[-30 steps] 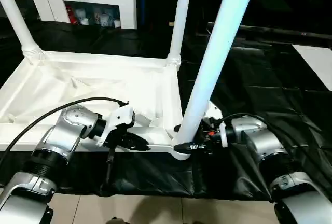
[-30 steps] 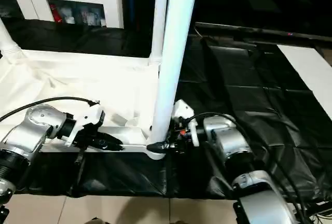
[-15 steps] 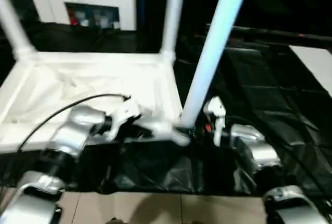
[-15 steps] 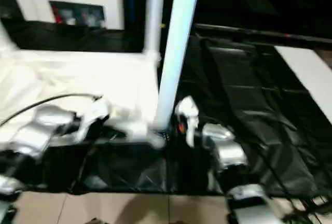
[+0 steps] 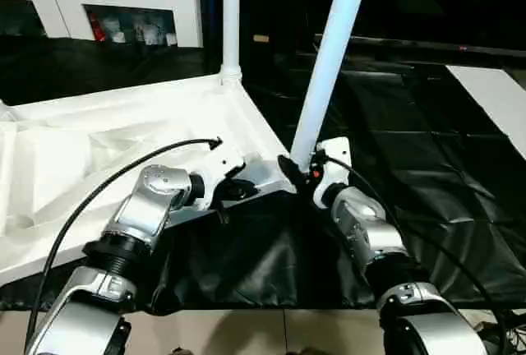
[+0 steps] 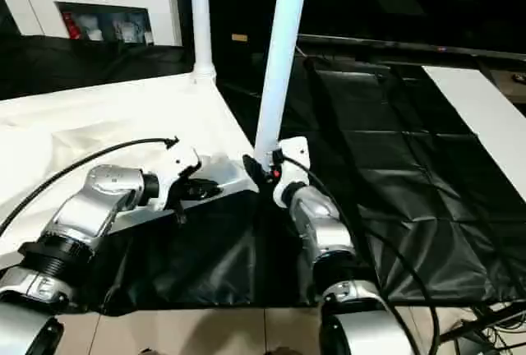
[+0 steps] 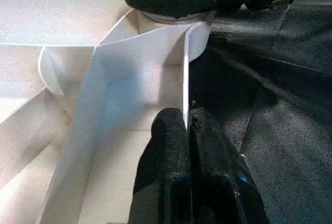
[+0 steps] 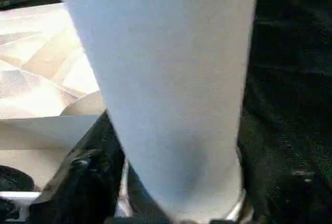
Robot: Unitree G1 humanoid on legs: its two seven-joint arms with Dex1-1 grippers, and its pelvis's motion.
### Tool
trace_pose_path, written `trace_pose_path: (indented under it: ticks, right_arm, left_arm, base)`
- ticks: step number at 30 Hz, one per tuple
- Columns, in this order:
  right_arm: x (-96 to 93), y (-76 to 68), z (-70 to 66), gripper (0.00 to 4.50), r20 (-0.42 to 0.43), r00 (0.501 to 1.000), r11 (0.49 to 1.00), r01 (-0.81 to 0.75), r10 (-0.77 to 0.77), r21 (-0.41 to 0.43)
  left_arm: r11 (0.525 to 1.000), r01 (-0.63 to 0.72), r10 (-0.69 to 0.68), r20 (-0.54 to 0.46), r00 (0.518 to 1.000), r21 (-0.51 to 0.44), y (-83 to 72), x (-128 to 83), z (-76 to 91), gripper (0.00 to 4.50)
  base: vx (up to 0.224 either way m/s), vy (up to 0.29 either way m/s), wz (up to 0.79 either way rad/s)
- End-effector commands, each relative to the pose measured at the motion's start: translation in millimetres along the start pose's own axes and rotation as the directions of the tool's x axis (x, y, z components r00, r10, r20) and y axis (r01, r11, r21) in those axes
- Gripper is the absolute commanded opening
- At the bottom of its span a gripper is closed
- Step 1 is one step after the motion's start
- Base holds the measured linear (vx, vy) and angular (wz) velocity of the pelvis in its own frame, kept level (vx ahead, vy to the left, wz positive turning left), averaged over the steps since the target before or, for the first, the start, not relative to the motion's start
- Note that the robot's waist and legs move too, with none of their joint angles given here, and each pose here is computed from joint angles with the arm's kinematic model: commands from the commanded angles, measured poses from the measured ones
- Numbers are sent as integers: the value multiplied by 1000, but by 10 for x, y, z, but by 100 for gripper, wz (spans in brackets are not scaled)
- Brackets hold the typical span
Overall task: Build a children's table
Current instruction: Rotate leg to tighten
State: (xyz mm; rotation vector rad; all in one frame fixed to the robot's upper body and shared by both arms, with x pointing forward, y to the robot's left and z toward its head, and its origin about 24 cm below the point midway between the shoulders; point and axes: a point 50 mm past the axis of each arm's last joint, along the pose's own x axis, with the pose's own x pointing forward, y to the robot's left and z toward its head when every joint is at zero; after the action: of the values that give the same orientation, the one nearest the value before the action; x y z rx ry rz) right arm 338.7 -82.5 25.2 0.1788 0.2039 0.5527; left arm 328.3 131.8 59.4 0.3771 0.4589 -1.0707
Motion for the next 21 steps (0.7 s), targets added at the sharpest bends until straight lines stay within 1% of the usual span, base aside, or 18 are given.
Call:
trace_pose_path:
  ticks: [1, 2, 3, 4, 5, 6, 7, 8, 10, 12, 14, 15, 16, 17, 18, 19, 20, 21]
  right_arm:
    - [122, 379, -20, 341, -19, 978, 978, -206, 206, -10]
    - [116, 365, -18, 355, -21, 978, 979, -206, 205, -14]
    - [76, 288, -6, 366, -29, 976, 975, -217, 216, -42]
    - [58, 256, 0, 373, -35, 974, 973, -225, 223, -57]
    - [3, 178, 20, 373, -53, 965, 962, -259, 255, -84]
    - [-48, 123, 36, 388, -70, 954, 949, -298, 292, -103]
    - [-86, 93, 40, 403, -87, 942, 938, -332, 324, -104]
    - [-123, 69, 45, 403, -100, 929, 924, -366, 356, -109]
    - [-239, 9, 67, 403, -132, 879, 875, -472, 457, -110]
    - [-323, -38, 75, 403, -169, 837, 834, -541, 521, -108]
    - [-431, -114, 70, 403, -257, 766, 770, -628, 589, -108]
    - [-433, -115, 69, 403, -259, 765, 769, -630, 590, -107]
    - [-469, -144, 59, 403, -302, 729, 743, -663, 614, -90]
    - [-486, -152, 53, 403, -323, 708, 726, -682, 628, -86]
    - [-486, -152, 53, 403, -323, 708, 726, -682, 628, -86]
    - [-503, -162, 56, 403, -343, 689, 710, -700, 638, -84]
    - [-511, -167, 69, 389, -365, 660, 687, -723, 657, -70]
    - [-508, -161, 77, 389, -373, 646, 675, -735, 666, -67]
  left_arm:
    - [996, 85, -84, -18, 996, 37, -118, 127, 50, 0]
    - [996, 87, -86, -23, 996, 38, -116, 119, 42, 0]
    - [995, 95, -93, -46, 995, 43, -100, 76, 1, 0]
    - [994, 96, -93, -55, 994, 46, -91, 58, -14, 0]
    - [992, 116, -112, -76, 991, 51, -74, 11, -47, 0]
    - [989, 135, -130, -92, 987, 56, -62, -29, -73, 0]
    - [987, 147, -140, -100, 985, 59, -52, -56, -88, 0]
    - [985, 159, -151, -106, 983, 65, -45, -80, -98, 0]
    - [975, 209, -201, -100, 974, 78, -45, -141, -114, 0]
    - [964, 255, -248, -91, 965, 79, -63, -179, -121, 0]
    - [936, 337, -329, -82, 941, 99, -105, -235, -132, 0]
    - [936, 338, -331, -82, 940, 100, -106, -236, -132, 0]
    - [927, 362, -355, -81, 931, 102, -116, -258, -138, 0]
    - [924, 368, -361, -79, 929, 104, -118, -266, -139, 0]
    - [924, 368, -361, -79, 929, 104, -118, -266, -139, 0]
    - [920, 378, -371, -77, 925, 105, -118, -278, -143, 0]
    - [908, 407, -401, -71, 913, 99, -129, -307, -146, 0]
    - [905, 415, -409, -72, 910, 97, -132, -319, -147, 0]
  base:
    - [0, 0, 0]
    - [0, 0, 0]
    - [0, 0, 0]
    - [0, 0, 0]
    - [0, 0, 0]
    - [0, 0, 0]
    - [0, 0, 0]
    - [0, 0, 0]
    - [0, 0, 0]
    - [0, 0, 0]
    - [0, 0, 0]
    - [0, 0, 0]
    - [0, 0, 0]
    - [0, 0, 0]
    - [0, 0, 0]
    - [0, 0, 0]
    - [0, 0, 0]
    - [0, 0, 0]
